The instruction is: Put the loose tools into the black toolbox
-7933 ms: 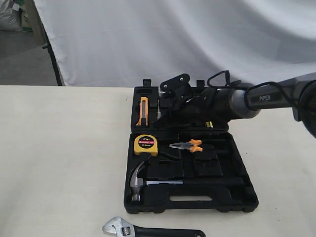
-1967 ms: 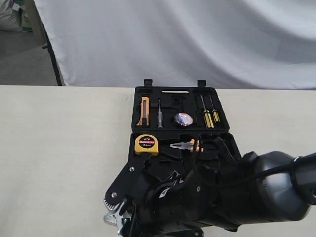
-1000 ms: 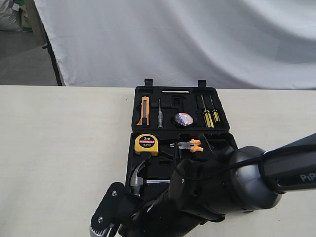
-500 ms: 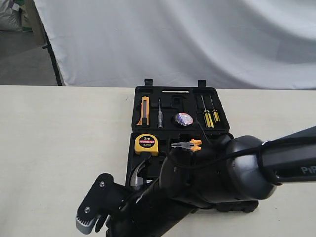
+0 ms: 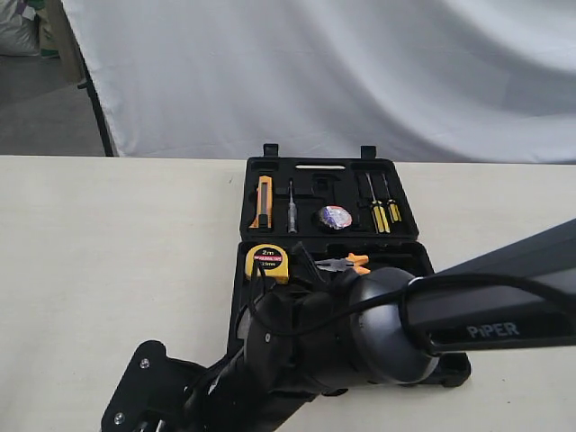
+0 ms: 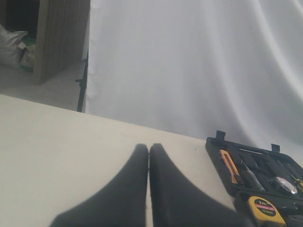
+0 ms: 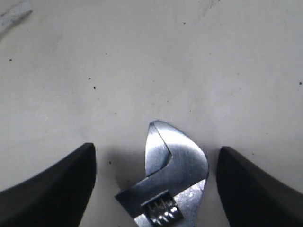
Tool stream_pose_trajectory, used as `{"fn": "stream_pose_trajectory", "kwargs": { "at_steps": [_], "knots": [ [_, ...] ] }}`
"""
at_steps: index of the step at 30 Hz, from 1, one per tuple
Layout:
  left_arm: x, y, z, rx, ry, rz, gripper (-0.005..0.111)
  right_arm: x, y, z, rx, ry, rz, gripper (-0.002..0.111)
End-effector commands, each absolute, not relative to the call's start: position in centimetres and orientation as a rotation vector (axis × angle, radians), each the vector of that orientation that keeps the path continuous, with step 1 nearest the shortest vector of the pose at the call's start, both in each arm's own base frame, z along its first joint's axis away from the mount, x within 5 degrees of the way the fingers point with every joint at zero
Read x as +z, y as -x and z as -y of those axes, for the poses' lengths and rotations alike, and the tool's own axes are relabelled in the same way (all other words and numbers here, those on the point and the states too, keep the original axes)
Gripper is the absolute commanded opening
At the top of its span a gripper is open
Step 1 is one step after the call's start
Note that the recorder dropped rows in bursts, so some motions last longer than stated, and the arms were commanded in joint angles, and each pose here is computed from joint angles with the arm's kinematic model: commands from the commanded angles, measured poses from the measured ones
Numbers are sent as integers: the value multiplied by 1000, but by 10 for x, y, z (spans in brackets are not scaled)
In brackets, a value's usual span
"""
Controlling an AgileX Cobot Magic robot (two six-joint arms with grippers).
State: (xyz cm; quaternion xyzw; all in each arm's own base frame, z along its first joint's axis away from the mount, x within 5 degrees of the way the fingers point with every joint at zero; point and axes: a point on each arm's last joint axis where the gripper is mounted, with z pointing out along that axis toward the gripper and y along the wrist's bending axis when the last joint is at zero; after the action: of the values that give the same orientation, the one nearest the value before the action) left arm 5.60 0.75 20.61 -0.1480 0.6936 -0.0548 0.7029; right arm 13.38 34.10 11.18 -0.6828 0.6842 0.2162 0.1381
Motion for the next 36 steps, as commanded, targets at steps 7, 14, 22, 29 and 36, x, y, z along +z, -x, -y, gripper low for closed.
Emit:
{"fn": "stream_pose_trajectory", "kwargs": {
  "at_steps": [7,14,22,29,36],
  "knots": [
    [208,-55,-9,-103,346,-1526,1,98,-131,-328,500,2111,-2073,68],
    [208,-55,-9,-103,346,-1526,1,98,-128,-325,432,2186,-2073,68],
    [208,-55,-9,-103,346,-1526,1,97,-117,-333,352,2206,-1988,23],
    [208,-55,-9,-103,346,-1526,1,104,-116,-332,362,2198,-1984,0],
    [208,-55,-9,-103,346,-1526,1,127,-116,-329,364,2191,-1945,0]
  ]
}}
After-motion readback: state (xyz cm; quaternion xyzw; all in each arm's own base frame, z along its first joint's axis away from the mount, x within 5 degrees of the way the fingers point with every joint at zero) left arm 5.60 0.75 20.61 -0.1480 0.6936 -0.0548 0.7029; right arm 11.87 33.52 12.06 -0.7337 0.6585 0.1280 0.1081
